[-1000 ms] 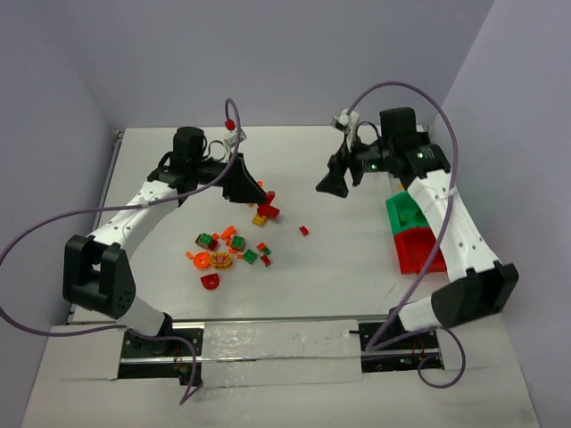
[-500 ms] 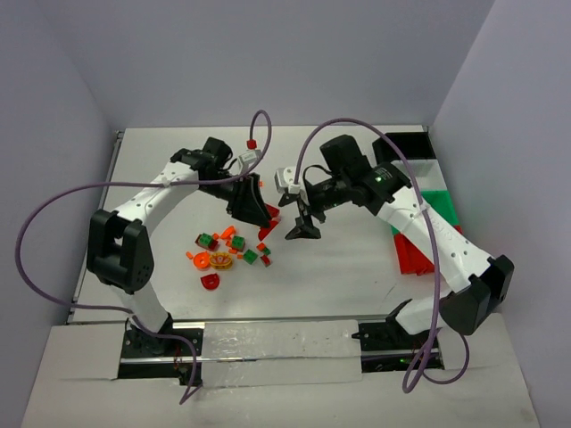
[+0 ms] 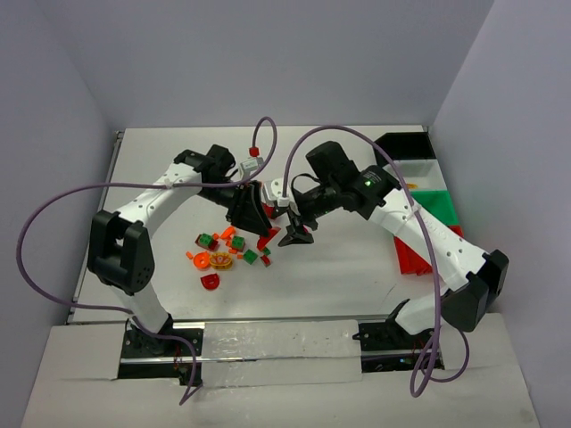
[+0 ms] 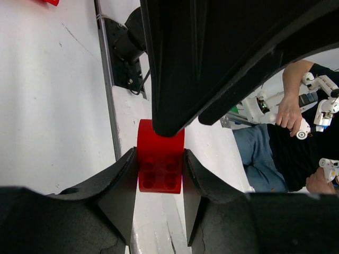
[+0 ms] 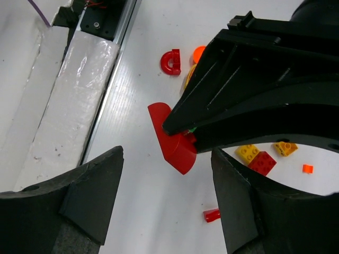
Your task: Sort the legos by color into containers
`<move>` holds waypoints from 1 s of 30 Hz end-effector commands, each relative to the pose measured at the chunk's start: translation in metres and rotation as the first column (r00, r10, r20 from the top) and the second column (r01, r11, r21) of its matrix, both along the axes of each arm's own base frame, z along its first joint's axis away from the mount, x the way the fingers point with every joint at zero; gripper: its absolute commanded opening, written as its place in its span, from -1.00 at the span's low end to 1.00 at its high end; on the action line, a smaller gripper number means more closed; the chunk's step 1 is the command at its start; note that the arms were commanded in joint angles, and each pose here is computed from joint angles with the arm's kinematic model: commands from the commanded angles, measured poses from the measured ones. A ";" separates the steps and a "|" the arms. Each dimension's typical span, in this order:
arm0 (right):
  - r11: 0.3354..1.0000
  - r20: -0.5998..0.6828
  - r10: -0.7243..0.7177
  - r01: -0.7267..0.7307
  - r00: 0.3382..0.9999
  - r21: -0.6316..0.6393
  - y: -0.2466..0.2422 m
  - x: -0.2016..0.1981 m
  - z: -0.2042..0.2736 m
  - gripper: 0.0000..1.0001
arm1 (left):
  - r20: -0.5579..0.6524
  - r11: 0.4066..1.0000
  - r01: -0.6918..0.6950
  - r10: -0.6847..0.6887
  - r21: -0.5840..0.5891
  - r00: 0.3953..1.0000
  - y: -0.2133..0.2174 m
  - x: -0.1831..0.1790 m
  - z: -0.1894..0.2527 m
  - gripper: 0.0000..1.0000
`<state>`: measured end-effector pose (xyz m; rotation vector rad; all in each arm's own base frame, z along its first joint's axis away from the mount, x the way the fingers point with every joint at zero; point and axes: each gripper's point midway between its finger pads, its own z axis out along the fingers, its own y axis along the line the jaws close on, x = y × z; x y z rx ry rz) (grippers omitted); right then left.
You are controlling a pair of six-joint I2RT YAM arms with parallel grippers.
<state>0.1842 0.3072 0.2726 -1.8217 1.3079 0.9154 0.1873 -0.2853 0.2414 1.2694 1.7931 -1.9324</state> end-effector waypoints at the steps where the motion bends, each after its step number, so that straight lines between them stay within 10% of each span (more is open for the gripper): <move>1: 1.000 0.050 0.031 -0.031 0.998 -0.003 0.010 -0.002 0.005 0.41 | -0.019 0.981 0.027 -0.031 -0.191 0.999 -0.001 -0.014 0.047 -0.99; 20: 0.994 0.132 0.058 -0.044 0.990 -0.101 0.020 -0.009 -0.023 -0.66 | -0.010 0.970 0.043 -0.046 -0.239 0.999 0.002 -0.022 0.063 -0.87; 25: 0.992 0.161 0.018 0.003 0.987 -0.127 0.011 -0.004 -0.028 -1.00 | 0.059 0.975 0.040 -0.027 -0.218 0.998 0.004 -0.024 0.064 -0.08; 28: 0.989 0.161 -0.004 0.027 0.987 -0.142 0.003 -0.004 -0.032 -1.00 | 0.110 0.978 0.033 -0.010 -0.206 0.994 0.007 -0.023 0.065 0.85; 30: 0.987 0.160 -0.022 0.047 0.987 -0.151 -0.003 -0.002 -0.036 -1.00 | 0.142 0.982 0.013 0.015 -0.191 0.990 0.011 -0.017 0.063 0.98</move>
